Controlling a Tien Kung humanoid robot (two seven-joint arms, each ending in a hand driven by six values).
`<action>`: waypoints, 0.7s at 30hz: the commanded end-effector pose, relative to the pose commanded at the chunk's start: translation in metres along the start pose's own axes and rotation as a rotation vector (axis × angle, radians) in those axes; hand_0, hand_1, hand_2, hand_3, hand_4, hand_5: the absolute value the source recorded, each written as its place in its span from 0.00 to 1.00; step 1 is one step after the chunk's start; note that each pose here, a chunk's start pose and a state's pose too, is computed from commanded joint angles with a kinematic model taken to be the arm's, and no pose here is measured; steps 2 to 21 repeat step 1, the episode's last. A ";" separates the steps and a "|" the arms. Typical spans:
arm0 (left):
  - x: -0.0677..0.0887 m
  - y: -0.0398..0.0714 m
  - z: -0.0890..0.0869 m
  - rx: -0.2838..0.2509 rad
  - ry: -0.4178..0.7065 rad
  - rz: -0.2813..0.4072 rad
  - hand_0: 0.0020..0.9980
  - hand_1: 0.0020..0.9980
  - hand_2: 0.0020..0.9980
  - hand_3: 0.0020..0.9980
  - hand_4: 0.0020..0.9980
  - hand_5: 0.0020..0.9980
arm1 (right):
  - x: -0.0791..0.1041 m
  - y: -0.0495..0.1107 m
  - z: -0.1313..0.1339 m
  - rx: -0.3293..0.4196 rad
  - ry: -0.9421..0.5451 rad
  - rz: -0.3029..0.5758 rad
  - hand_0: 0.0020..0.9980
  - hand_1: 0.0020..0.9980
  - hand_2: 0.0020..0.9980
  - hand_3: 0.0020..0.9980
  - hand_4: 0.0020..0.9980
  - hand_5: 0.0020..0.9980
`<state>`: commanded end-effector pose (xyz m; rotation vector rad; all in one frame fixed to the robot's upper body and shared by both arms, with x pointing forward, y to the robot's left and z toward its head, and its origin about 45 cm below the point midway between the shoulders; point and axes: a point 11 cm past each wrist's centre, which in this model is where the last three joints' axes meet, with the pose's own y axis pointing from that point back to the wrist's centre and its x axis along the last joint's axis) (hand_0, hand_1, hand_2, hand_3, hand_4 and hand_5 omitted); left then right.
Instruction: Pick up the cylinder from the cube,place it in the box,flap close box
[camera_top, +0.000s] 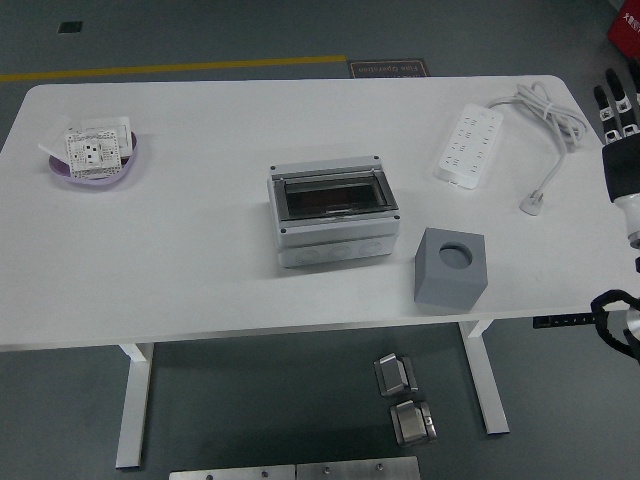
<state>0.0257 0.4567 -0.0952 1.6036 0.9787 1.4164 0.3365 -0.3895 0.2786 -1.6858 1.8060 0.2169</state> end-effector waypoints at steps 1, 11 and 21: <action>0.001 0.000 0.001 -0.001 -0.001 0.001 0.66 0.66 0.61 0.64 0.63 0.43 | 0.000 0.000 0.000 -0.001 0.003 0.000 0.99 0.88 0.91 0.91 0.94 0.98; 0.001 0.000 0.001 -0.001 -0.001 0.001 0.66 0.66 0.61 0.64 0.63 0.43 | 0.000 0.000 0.000 -0.001 0.003 0.000 0.99 0.88 0.91 0.91 0.94 0.98; 0.001 0.000 0.001 -0.001 -0.001 0.001 0.66 0.66 0.61 0.64 0.63 0.43 | 0.000 0.000 0.000 -0.001 0.003 0.000 0.99 0.88 0.91 0.91 0.94 0.98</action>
